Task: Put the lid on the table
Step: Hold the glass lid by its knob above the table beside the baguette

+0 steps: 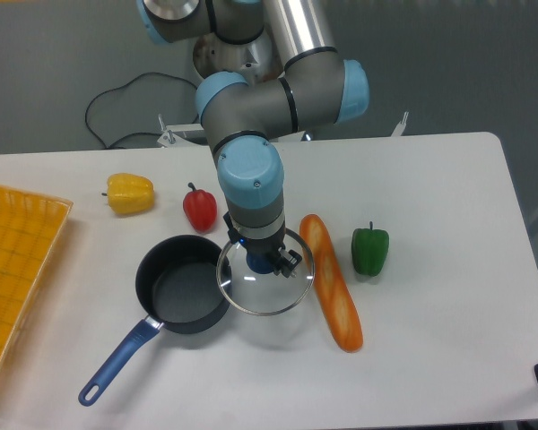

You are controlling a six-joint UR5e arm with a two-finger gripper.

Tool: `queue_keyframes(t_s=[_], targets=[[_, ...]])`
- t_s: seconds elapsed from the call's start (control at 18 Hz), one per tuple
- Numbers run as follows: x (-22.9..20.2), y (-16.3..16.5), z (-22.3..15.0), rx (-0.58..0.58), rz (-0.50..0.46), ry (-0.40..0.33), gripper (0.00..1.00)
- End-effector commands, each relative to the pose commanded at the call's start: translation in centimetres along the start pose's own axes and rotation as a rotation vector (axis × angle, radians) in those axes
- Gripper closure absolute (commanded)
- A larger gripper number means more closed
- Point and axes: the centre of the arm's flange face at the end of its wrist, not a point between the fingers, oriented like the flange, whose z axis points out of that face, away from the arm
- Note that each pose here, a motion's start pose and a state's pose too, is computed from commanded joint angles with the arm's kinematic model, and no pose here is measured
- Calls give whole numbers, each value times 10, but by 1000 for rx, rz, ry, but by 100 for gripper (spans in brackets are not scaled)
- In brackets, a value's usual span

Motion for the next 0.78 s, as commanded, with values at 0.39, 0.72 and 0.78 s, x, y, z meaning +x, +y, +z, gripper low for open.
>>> queue_keyframes(t_s=[0.39, 0.72, 0.78], targets=[[-3, -2, -5, 12, -1, -7, 44], [-21, 19, -25, 26, 45, -36, 44], [-22, 23, -26, 25, 53, -36, 44]])
